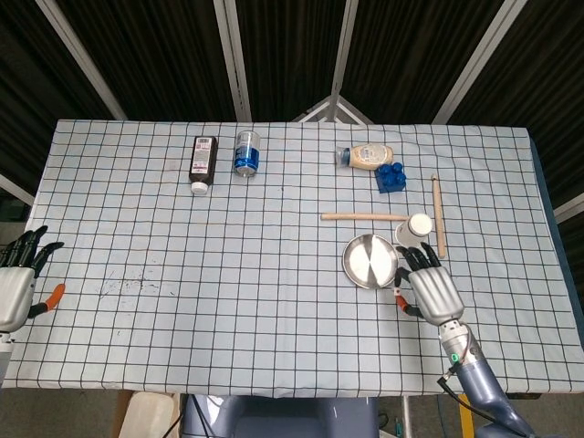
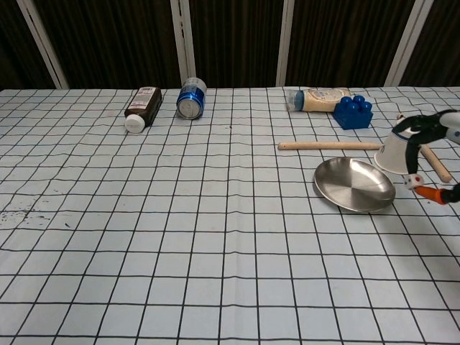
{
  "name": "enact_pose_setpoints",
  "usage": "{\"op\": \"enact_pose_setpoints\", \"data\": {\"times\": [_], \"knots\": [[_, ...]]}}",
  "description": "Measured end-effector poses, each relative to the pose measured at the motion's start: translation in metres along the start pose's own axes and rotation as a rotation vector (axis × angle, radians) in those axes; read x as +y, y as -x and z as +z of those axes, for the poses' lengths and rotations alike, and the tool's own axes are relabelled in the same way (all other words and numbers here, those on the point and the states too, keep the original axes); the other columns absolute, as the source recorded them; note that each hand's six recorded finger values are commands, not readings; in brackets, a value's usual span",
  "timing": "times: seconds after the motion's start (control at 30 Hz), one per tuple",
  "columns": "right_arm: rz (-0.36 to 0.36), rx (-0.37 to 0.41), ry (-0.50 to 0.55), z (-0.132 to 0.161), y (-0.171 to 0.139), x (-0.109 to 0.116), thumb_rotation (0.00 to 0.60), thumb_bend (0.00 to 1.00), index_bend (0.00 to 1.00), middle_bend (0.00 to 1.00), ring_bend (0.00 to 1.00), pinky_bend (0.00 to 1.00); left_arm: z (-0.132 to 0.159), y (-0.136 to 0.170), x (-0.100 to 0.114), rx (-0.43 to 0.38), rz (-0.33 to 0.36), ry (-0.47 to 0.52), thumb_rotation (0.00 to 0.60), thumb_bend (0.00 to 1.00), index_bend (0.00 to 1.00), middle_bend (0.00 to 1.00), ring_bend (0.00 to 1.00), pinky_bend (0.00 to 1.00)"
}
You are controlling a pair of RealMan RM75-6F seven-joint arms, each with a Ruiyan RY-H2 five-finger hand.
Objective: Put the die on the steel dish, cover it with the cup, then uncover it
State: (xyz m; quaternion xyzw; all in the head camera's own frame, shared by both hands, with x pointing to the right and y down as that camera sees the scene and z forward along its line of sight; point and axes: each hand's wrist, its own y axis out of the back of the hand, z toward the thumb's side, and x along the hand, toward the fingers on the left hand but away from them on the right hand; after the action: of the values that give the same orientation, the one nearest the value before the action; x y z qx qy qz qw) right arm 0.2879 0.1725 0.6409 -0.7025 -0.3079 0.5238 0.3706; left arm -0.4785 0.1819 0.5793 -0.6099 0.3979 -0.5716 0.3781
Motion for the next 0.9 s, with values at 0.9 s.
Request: {"op": "enact_pose_setpoints", "data": {"times": [0.9], "knots": [[0.113, -0.003, -0.079, 0.022, 0.099, -0.022, 0.600, 0.36, 0.56, 0.15, 0.12, 0.00, -0.004, -0.004, -0.001, 0.007, -0.012, 0.009, 0.600, 0.47, 0.19, 0.00, 0.00, 0.10]]}}
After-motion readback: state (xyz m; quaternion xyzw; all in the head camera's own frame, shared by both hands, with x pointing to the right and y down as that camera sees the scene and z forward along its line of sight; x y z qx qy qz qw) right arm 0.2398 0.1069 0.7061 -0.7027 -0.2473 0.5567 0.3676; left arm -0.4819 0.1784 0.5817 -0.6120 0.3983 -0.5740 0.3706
